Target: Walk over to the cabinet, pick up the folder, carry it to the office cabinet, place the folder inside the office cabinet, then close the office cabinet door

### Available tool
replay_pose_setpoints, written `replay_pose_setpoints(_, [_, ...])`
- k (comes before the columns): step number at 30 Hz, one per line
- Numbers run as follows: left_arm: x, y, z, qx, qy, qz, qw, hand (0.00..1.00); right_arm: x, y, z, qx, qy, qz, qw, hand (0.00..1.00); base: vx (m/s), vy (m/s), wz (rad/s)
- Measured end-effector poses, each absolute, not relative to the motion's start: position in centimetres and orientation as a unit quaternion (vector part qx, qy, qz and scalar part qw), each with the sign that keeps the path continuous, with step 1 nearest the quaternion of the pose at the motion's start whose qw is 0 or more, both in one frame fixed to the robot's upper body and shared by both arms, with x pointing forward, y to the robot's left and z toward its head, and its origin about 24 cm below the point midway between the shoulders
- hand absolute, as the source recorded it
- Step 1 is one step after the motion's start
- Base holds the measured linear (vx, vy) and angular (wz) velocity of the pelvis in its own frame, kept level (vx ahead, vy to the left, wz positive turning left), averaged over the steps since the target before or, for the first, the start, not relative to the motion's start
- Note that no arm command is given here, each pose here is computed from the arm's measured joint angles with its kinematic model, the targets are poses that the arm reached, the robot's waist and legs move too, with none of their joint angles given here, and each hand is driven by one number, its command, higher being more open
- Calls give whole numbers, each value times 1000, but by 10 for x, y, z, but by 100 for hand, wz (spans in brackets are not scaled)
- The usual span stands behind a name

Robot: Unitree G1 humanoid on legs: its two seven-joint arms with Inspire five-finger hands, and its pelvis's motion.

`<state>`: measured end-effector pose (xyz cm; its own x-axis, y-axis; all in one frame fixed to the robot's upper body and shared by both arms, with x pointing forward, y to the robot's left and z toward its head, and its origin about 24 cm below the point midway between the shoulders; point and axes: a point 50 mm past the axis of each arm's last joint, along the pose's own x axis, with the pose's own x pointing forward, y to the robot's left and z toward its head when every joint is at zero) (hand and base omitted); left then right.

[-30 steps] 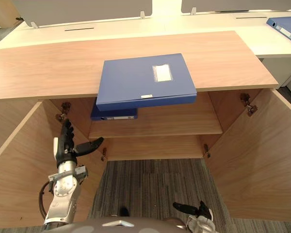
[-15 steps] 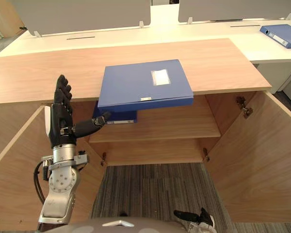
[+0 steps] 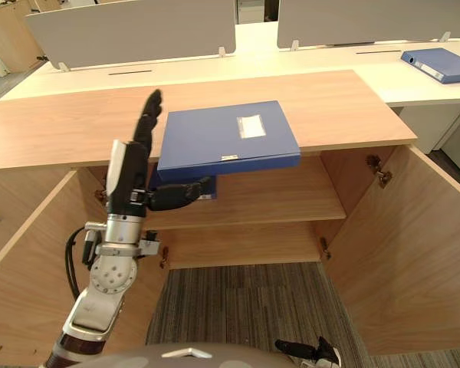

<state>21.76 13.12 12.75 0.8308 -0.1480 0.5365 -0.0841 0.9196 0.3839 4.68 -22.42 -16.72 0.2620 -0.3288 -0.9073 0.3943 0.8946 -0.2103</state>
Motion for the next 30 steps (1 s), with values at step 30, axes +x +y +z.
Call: replay_pose_setpoints(30, [258,95,90,494,-283,-53,821,100,60,-216,-168,33,562,-216,798,100,-24,3,-1])
